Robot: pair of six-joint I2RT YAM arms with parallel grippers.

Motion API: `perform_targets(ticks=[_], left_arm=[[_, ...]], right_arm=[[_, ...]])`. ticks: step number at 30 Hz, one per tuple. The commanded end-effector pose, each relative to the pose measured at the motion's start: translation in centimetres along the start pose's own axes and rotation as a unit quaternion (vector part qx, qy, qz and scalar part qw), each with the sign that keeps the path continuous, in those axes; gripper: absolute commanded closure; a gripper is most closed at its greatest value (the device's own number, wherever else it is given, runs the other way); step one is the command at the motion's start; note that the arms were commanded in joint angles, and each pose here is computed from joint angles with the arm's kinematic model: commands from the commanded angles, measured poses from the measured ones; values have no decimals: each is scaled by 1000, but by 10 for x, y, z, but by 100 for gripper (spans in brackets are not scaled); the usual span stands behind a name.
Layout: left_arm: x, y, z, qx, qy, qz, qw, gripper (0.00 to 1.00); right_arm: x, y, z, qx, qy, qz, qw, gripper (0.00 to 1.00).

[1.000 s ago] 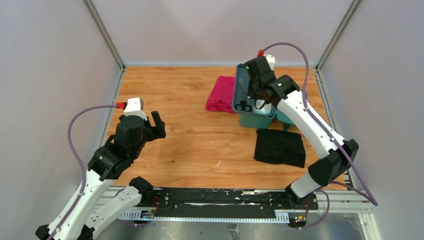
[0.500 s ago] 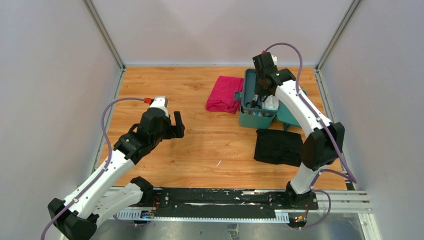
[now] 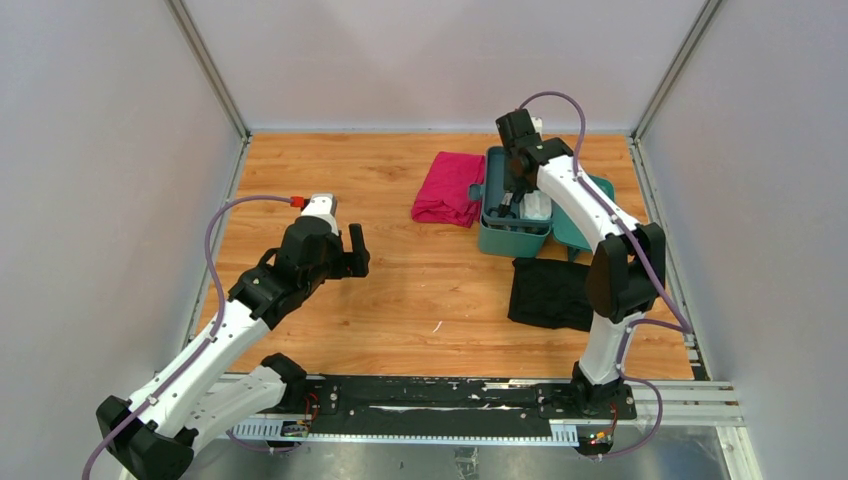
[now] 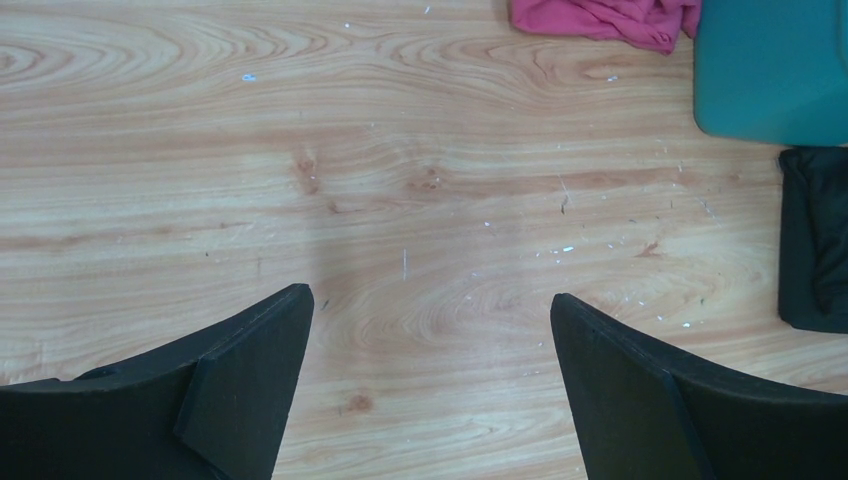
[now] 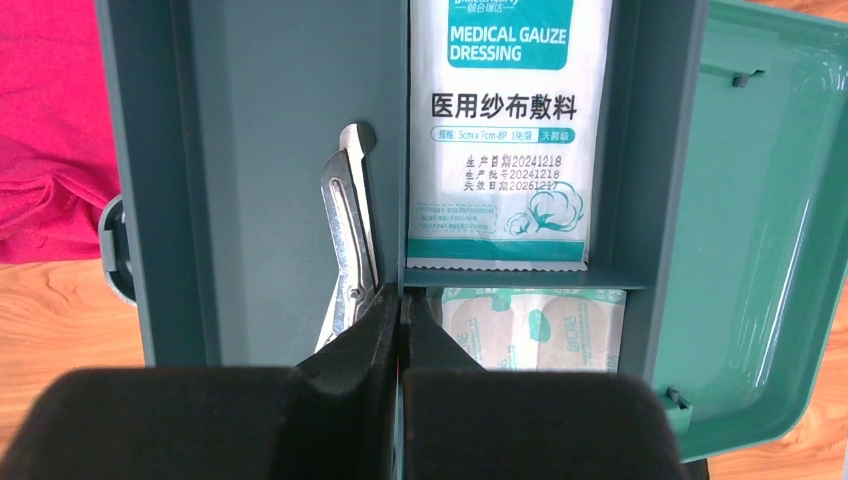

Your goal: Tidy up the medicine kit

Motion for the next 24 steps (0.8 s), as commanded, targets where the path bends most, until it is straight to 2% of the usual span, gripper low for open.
perform_targets(ticks=[1, 24], left_arm=[[1, 2, 0, 7, -5, 3, 1000, 5], [1, 5, -5, 15, 4, 15, 1000, 5]], right_arm=[[7, -8, 10, 24, -17, -19, 999, 100], [23, -5, -27, 41, 56, 14, 997, 100]])
Point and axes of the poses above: each gripper's point midway between its finger pads, its own x axis out along the fingers, its own y axis along the line the jaws close on, z = x × y, the point moved 8 cm from there along -x, back along the fingers, and after that the axes turned 8 degrees about x, right-handed, at the moved point
